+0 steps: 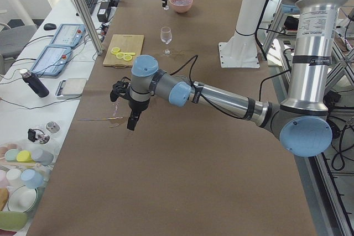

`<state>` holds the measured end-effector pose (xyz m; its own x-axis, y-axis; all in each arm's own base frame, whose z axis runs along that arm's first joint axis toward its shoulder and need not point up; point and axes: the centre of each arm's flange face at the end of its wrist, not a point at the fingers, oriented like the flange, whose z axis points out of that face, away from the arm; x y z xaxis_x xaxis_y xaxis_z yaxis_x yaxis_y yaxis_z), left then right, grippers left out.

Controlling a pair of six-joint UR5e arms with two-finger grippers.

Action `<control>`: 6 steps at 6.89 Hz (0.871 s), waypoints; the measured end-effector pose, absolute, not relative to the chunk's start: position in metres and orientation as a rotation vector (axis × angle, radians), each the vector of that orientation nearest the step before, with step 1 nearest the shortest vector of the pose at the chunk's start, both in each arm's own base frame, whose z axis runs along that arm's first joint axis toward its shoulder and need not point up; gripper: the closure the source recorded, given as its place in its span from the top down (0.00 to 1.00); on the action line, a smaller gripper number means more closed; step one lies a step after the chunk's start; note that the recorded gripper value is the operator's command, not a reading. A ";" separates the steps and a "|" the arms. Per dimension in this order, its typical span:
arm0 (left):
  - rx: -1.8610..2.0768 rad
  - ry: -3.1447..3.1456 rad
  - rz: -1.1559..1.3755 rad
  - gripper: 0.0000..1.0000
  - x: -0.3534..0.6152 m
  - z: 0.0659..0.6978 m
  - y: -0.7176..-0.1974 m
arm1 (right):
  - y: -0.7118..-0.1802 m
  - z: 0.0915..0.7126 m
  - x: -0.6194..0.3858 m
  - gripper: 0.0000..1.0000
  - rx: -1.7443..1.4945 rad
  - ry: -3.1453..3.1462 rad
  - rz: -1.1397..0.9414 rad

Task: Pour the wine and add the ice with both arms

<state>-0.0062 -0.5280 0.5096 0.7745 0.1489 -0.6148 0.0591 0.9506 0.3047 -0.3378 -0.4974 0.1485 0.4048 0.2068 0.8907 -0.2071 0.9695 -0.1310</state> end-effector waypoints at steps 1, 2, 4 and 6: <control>0.313 0.687 0.043 0.98 -0.006 0.511 -0.528 | -0.492 0.138 -0.359 0.00 0.010 -1.138 0.275; 0.305 0.686 0.038 0.98 -0.006 0.515 -0.529 | -0.486 0.133 -0.379 0.00 0.019 -1.154 0.290; 0.289 0.684 0.031 0.98 -0.006 0.523 -0.530 | -0.477 0.115 -0.420 0.00 0.029 -1.170 0.320; 0.285 0.684 0.030 0.98 -0.006 0.525 -0.531 | -0.473 0.103 -0.445 0.00 0.027 -1.167 0.338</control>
